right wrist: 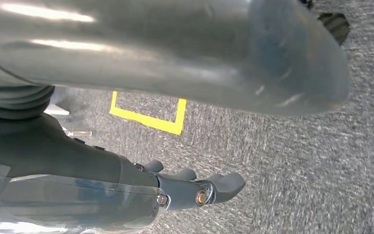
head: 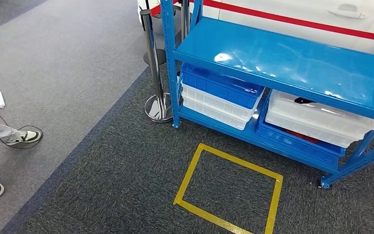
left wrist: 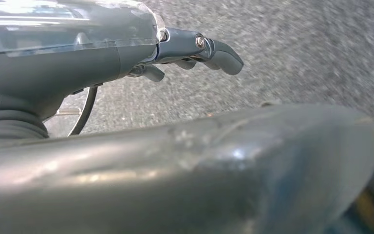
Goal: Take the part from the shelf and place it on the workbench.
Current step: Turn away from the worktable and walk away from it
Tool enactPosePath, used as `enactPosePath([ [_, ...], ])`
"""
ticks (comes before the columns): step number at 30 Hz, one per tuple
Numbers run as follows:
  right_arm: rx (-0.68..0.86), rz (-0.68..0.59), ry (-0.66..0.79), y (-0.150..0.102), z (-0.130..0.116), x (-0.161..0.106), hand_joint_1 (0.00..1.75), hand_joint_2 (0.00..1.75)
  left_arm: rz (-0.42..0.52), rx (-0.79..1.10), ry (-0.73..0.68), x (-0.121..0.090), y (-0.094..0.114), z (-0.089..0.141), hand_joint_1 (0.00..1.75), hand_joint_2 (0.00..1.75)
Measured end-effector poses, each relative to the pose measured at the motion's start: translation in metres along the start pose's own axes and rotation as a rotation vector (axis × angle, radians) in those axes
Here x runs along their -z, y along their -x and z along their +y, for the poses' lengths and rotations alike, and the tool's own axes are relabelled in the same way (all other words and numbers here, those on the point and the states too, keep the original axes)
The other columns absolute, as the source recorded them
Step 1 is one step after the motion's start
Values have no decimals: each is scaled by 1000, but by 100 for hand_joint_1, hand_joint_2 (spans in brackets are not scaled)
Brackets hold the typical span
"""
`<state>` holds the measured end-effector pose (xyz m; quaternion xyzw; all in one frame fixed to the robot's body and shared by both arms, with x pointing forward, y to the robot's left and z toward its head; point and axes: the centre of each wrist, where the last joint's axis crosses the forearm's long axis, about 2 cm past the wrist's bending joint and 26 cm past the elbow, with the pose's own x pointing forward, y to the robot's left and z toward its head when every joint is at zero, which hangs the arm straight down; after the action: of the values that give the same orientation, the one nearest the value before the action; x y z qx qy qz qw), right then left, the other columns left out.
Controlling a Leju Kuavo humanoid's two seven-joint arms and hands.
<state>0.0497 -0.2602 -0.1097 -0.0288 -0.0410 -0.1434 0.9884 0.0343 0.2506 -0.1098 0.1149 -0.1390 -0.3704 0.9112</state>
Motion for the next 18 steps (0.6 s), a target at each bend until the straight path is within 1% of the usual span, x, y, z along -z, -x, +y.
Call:
enactPosePath([
  [4, 1, -1, 1, 0, -2, 0, 0, 0, -11, 6, 8, -1, -2, -4, 0, 0],
  [9, 11, -16, -7, 0, -1, 0, 0, 0, -38, 62, 31, -2, -8, -7, 0, 0],
  [13, 18, -16, -10, 0, 0, 0, 0, 0, 2, 84, 56, -2, -11, -9, 0, 0],
  [18, 12, -11, -14, 1, 2, 0, 0, 0, 40, 85, 72, -2, -10, -9, 0, 0],
])
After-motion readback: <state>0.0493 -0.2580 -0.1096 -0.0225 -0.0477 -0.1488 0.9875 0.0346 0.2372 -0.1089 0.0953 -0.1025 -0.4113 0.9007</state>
